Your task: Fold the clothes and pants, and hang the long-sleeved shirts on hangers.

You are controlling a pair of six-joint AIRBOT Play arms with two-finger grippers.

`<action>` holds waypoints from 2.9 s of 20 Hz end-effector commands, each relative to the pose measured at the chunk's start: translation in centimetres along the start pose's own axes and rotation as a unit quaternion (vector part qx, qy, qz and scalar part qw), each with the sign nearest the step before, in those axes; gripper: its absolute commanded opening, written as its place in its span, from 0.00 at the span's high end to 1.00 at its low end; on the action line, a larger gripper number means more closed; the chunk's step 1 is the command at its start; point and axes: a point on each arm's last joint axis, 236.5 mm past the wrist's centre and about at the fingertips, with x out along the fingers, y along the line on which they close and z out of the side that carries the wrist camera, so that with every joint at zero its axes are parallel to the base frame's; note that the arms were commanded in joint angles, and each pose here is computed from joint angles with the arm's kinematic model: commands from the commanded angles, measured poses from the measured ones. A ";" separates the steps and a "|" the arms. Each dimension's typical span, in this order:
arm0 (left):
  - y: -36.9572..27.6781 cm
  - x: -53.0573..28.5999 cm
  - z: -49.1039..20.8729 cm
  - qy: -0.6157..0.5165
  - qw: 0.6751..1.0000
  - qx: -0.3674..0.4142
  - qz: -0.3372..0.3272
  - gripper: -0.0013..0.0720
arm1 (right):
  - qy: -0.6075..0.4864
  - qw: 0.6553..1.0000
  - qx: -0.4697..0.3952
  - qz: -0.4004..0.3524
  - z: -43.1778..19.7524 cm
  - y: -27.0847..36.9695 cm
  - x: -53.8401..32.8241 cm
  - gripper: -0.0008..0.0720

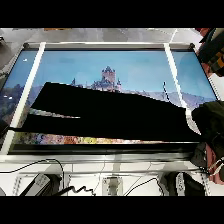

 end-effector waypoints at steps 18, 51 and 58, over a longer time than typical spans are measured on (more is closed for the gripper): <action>-21.0 15.6 12.2 -0.005 0.995 0.089 -0.048 0.97 | 0.033 0.996 0.007 0.080 13.5 10.8 12.8 0.97; -12.6 17.9 1.5 0.001 0.982 -0.181 -0.056 0.14 | 0.006 0.988 -0.036 0.151 14.4 16.2 15.0 0.04; -12.1 19.1 2.2 -0.017 0.982 -0.181 -0.048 0.26 | -0.040 0.973 -0.106 0.200 14.7 24.3 12.1 0.04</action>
